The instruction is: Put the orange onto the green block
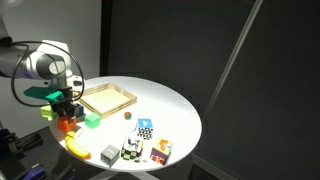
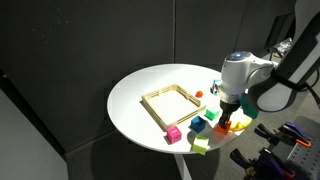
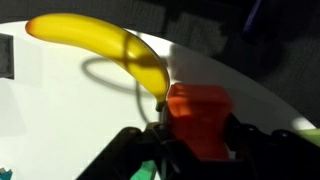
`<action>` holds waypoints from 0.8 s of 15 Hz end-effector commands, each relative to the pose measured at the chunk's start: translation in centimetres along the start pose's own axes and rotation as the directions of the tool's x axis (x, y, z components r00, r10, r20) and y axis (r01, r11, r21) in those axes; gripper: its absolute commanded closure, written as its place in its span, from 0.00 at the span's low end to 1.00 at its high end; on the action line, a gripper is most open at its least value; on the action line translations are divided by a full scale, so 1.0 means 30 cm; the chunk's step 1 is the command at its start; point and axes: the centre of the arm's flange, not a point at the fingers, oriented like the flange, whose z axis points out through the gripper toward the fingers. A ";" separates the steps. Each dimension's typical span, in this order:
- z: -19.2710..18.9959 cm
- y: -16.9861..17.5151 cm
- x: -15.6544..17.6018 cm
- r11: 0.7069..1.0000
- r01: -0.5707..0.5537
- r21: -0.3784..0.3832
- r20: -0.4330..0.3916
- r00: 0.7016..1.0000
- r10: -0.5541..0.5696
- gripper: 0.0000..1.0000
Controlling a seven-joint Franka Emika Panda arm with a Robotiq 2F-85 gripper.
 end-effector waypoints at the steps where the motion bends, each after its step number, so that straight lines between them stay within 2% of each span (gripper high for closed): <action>1: -0.106 0.028 -0.013 1.000 -0.003 -0.004 -0.001 1.000 0.003 0.76; 5: -0.180 0.060 0.003 1.000 -0.016 -0.003 -0.010 1.000 0.016 0.76; 12: -0.286 0.165 0.041 0.985 -0.173 -0.001 0.005 0.985 0.173 0.76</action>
